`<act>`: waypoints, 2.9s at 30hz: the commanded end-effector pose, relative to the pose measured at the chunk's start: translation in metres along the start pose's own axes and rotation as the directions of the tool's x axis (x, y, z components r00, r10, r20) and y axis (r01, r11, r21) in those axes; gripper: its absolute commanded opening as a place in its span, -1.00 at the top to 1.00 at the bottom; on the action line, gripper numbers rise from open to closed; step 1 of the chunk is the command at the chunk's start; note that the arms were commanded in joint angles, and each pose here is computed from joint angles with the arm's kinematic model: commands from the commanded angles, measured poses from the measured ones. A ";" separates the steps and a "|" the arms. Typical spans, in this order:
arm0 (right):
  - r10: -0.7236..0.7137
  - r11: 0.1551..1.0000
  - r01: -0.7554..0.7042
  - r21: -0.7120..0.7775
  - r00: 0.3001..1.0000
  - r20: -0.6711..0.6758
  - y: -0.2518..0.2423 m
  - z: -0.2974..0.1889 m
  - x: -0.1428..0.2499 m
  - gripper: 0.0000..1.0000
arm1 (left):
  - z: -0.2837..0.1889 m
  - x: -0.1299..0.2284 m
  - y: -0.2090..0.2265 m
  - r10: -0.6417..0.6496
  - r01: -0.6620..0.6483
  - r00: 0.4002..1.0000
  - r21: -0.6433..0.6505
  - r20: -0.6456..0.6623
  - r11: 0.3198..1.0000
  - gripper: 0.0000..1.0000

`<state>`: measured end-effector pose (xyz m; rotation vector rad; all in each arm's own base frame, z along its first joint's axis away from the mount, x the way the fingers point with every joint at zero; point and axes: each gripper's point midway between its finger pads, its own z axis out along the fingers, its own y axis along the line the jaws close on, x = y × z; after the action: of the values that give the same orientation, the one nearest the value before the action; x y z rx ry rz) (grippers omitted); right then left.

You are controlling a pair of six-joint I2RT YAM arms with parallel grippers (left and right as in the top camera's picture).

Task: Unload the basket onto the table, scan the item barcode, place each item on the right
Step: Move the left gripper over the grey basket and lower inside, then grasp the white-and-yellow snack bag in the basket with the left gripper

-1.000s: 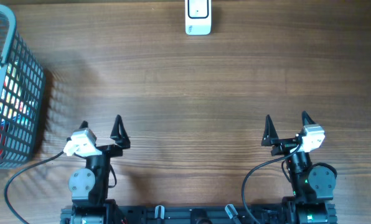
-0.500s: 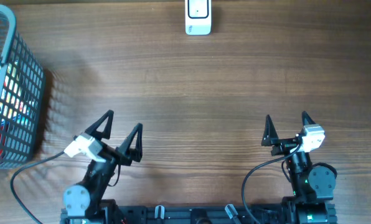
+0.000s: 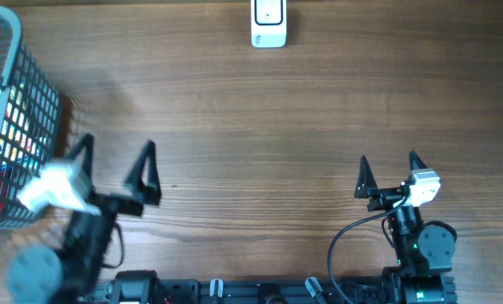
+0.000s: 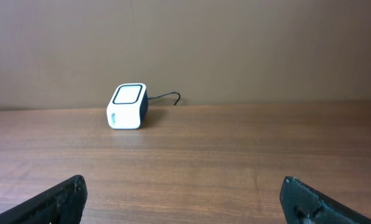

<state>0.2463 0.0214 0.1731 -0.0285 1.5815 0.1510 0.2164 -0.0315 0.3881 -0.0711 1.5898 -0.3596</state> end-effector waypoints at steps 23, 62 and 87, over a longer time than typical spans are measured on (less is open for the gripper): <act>0.007 1.000 -0.007 0.010 1.000 0.008 -0.002 0.000 -0.001 -1.00 | 0.054 -0.107 0.313 -0.383 0.072 0.911 -0.856 -0.152 0.511 -1.00; 0.007 1.000 -0.007 0.010 1.000 0.008 -0.001 0.000 -0.001 -0.99 | 0.027 0.183 0.468 -0.880 -0.127 0.340 -0.943 -0.332 0.306 -1.00; 0.007 1.000 -0.007 0.010 1.000 0.008 -0.001 0.000 -0.001 -0.99 | 0.028 0.221 0.468 -0.906 -0.118 0.240 -0.937 -0.348 0.329 -1.00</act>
<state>0.2464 0.0203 0.1732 -0.0234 1.5810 0.1458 0.3149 0.3479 0.0607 -1.5505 2.7394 0.0375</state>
